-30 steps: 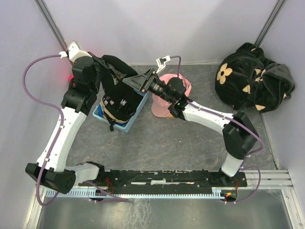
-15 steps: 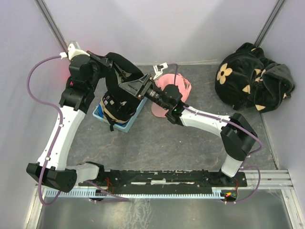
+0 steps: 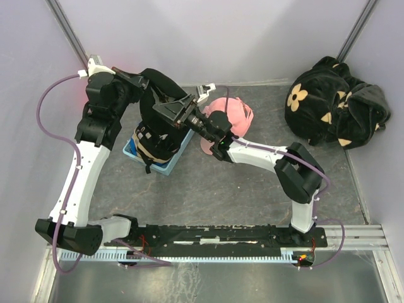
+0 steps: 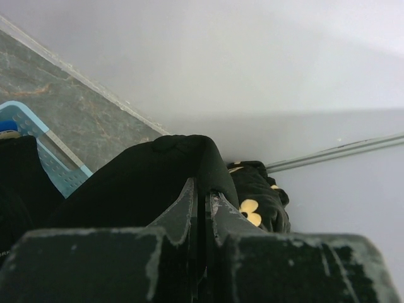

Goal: Stack the hats
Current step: Pick up the hat from the bin, then stack the hat on the hat.

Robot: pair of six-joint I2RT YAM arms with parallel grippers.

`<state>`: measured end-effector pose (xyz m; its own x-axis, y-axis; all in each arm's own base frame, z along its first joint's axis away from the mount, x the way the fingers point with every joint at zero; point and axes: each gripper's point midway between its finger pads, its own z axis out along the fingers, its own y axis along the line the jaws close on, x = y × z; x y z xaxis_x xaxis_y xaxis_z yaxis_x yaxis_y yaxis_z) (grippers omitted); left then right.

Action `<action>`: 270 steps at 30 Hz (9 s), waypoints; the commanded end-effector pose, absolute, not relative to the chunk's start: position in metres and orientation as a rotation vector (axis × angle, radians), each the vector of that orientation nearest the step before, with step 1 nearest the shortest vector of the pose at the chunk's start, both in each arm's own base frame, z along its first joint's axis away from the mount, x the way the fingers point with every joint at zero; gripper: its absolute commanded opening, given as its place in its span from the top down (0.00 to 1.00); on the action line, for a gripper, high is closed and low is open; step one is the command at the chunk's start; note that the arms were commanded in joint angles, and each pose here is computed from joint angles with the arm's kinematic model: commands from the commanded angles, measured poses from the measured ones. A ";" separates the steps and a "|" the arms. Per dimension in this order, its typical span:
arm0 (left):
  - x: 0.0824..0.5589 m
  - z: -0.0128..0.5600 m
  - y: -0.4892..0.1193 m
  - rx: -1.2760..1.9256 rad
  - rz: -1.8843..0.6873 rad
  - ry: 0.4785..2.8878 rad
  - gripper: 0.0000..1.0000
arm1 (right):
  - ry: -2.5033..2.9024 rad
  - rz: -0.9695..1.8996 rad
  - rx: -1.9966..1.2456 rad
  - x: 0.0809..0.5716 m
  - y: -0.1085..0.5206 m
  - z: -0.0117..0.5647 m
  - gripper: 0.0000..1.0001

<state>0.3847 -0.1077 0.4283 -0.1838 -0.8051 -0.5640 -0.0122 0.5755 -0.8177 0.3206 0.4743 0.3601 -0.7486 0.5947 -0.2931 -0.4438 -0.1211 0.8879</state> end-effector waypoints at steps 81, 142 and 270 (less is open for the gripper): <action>0.360 0.417 -0.052 -0.788 -0.868 1.379 0.44 | 1.416 1.687 -0.505 0.360 0.428 0.475 0.99; 0.328 0.324 -0.143 -0.195 0.205 1.550 0.34 | 1.441 1.089 -0.503 0.402 0.445 0.485 0.99; 0.376 0.256 -0.147 -0.547 0.433 1.506 0.02 | 1.374 1.486 -0.183 0.472 0.287 0.394 0.99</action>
<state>0.3697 -0.1493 0.2246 -0.0703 0.0539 -0.9961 -0.5697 0.8175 0.0844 0.4955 0.2975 0.3474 -0.5050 0.5361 -0.6764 -0.6446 0.2869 0.7087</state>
